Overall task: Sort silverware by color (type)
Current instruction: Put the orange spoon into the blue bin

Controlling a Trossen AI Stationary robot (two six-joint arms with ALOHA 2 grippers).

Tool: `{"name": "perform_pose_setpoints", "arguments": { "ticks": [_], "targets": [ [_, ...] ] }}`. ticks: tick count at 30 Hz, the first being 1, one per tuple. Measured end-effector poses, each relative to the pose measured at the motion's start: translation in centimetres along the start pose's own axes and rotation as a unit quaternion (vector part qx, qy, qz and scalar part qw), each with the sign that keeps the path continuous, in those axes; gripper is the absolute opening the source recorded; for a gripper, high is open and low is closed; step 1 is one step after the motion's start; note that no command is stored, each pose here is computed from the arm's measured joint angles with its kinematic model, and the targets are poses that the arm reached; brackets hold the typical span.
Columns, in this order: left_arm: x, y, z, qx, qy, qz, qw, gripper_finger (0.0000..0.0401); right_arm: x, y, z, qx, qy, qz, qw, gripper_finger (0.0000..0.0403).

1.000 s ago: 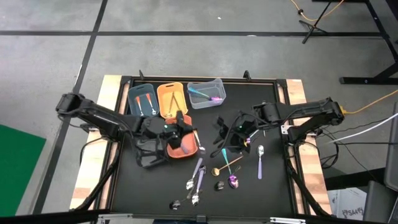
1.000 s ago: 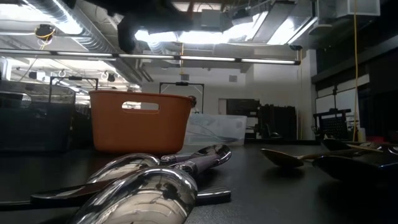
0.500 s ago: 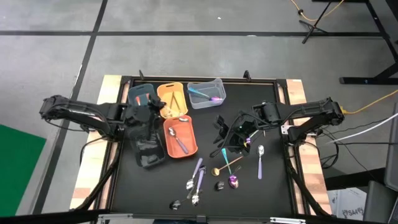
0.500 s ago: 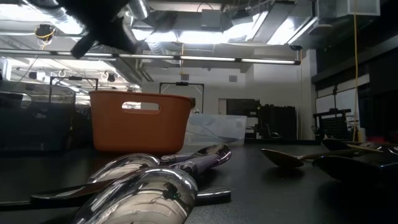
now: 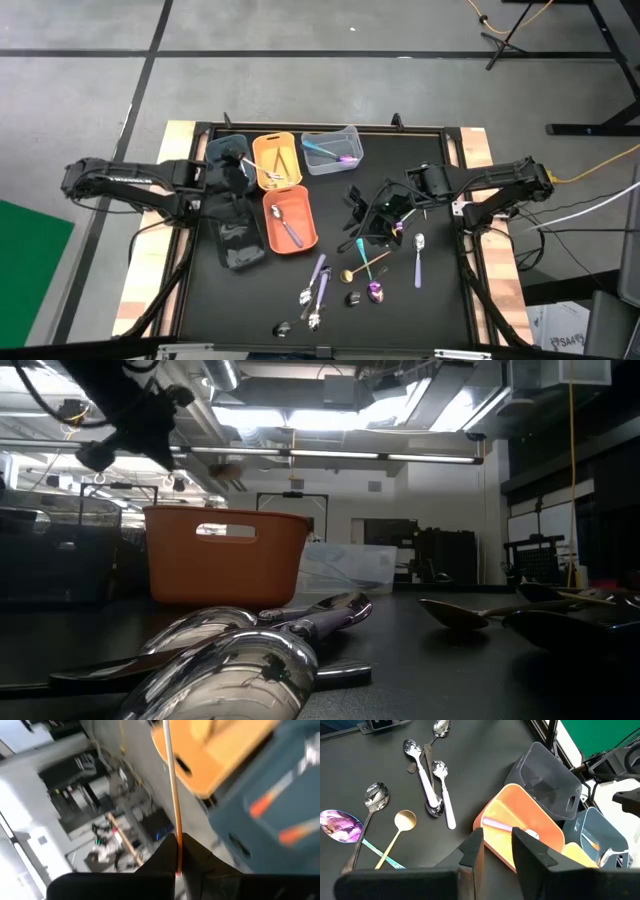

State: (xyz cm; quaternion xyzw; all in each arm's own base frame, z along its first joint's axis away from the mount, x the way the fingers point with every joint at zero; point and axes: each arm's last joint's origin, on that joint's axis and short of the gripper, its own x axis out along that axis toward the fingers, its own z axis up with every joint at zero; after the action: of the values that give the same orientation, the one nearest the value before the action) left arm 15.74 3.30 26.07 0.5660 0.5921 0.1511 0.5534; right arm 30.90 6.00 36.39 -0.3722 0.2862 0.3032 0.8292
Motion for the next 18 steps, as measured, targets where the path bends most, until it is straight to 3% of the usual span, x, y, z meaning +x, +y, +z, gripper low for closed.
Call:
{"name": "perform_pose_setpoints", "arguments": {
  "ticks": [4,18],
  "targets": [
    [0.4,-0.7,-1.0,0.042,0.051,-0.024,0.997,0.0002,0.0,0.0,0.0,0.000,0.000,0.000,1.000,0.0088],
    [1.3,-2.0,-3.5,0.109,0.130,-0.116,0.979,0.0002,0.0,0.0,0.0,0.000,0.000,0.000,1.000,0.0088]
  ]
}}
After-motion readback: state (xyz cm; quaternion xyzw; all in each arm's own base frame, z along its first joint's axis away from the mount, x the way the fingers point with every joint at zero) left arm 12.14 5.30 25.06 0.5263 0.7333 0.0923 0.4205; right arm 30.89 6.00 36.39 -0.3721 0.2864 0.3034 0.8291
